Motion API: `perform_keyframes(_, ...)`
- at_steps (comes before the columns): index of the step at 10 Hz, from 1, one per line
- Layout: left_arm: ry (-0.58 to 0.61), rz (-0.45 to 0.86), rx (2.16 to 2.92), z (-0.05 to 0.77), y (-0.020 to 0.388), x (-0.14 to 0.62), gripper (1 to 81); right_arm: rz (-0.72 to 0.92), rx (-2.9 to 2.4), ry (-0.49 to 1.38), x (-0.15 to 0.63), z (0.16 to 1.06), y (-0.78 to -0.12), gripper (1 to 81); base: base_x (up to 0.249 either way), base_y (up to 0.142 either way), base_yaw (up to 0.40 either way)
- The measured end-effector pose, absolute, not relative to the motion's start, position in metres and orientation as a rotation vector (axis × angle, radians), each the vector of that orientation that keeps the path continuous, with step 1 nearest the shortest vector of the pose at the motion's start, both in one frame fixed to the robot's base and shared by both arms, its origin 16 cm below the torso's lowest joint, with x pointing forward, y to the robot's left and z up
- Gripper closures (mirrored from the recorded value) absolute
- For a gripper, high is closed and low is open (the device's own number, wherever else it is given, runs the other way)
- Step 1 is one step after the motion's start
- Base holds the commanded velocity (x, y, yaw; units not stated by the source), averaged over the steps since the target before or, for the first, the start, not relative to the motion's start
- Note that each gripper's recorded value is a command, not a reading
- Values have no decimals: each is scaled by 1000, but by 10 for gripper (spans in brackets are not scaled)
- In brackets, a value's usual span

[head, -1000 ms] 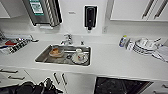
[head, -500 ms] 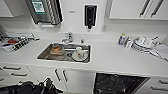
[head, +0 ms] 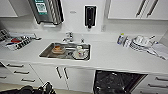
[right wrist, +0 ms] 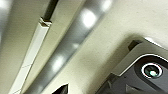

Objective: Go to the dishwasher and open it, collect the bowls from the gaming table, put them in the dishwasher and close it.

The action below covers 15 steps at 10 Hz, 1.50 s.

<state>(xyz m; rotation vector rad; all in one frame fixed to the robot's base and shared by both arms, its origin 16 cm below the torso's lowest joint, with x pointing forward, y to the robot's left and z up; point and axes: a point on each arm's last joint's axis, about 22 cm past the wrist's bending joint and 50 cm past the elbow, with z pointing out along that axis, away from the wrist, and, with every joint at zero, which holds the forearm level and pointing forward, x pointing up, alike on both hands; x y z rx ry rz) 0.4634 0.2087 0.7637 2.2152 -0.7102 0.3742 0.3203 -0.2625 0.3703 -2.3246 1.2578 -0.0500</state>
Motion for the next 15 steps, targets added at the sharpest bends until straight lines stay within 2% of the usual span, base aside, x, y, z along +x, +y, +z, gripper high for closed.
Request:
perform_keyframes(2, -700, 362, 2217, 753, 207, 461, 10, -22, -2348, 1252, 299, 355, -241, 10, -40, 0, 0)
perform_keyframes(7, -657, 270, 2261, 707, 215, 436, 10, -61, -2465, 1131, 279, 351, -277, 10, 0, 0, 0)
perform_keyframes(11, -477, 148, 2436, 616, 277, 404, 10, -61, -2675, 709, 230, 348, -308, 10, 0, 0, 0)
perform_keyframes(13, -377, 67, 2473, 564, 285, 351, 10, -44, -2767, 463, 196, 343, -321, 10, 0, 0, 0)
perform_keyframes(15, -311, 24, 2558, 510, 313, 304, 10, -50, -2797, 314, 180, 336, -316, 10, 0, 0, 0)
